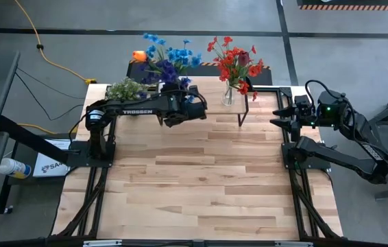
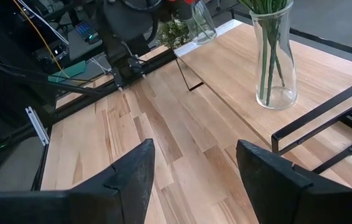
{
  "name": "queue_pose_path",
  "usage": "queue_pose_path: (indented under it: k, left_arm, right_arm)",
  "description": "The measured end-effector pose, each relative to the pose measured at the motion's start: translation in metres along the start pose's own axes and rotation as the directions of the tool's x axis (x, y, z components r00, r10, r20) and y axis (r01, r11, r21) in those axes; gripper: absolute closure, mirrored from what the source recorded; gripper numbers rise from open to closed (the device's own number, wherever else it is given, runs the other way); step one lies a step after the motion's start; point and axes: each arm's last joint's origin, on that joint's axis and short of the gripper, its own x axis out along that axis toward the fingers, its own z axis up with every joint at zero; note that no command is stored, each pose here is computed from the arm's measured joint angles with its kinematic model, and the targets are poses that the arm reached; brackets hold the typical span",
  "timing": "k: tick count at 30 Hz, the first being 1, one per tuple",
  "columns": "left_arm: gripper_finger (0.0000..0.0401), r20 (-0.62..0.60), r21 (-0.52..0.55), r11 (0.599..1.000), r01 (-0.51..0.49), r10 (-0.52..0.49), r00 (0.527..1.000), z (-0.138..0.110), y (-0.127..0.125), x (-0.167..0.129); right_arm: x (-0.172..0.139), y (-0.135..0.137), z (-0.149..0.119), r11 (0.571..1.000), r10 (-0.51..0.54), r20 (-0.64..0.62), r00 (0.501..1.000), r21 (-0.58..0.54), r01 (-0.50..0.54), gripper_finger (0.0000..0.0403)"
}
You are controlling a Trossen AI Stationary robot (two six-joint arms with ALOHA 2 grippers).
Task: Pick and place flowers into a vace then onto a shelf
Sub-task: Put the transparent vase on the shelf
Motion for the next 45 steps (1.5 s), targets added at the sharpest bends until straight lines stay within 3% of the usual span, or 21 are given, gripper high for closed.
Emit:
queue_pose_path:
  k: [35, 41, 45]
  left_arm:
    - [0.0197, -0.067, 0.076, 0.997, 0.001, 0.004, 0.998, -0.030, -0.020, 0.015]
    - [0.0144, -0.114, 0.076, 0.997, 0.011, -0.002, 0.993, -0.033, -0.020, 0.015]
    - [0.0132, -0.121, 0.083, 0.996, 0.011, -0.001, 0.993, -0.034, -0.020, 0.015]
  right_arm:
    - [0.000, -0.001, -0.002, 1.000, -0.006, -0.022, 1.000, 0.012, 0.006, 0.0184]
    - [0.000, -0.001, -0.002, 1.000, -0.005, -0.023, 1.000, 0.012, 0.005, 0.0191]
    - [0.000, -0.001, -0.002, 1.000, -0.006, -0.022, 1.000, 0.012, 0.006, 0.0191]
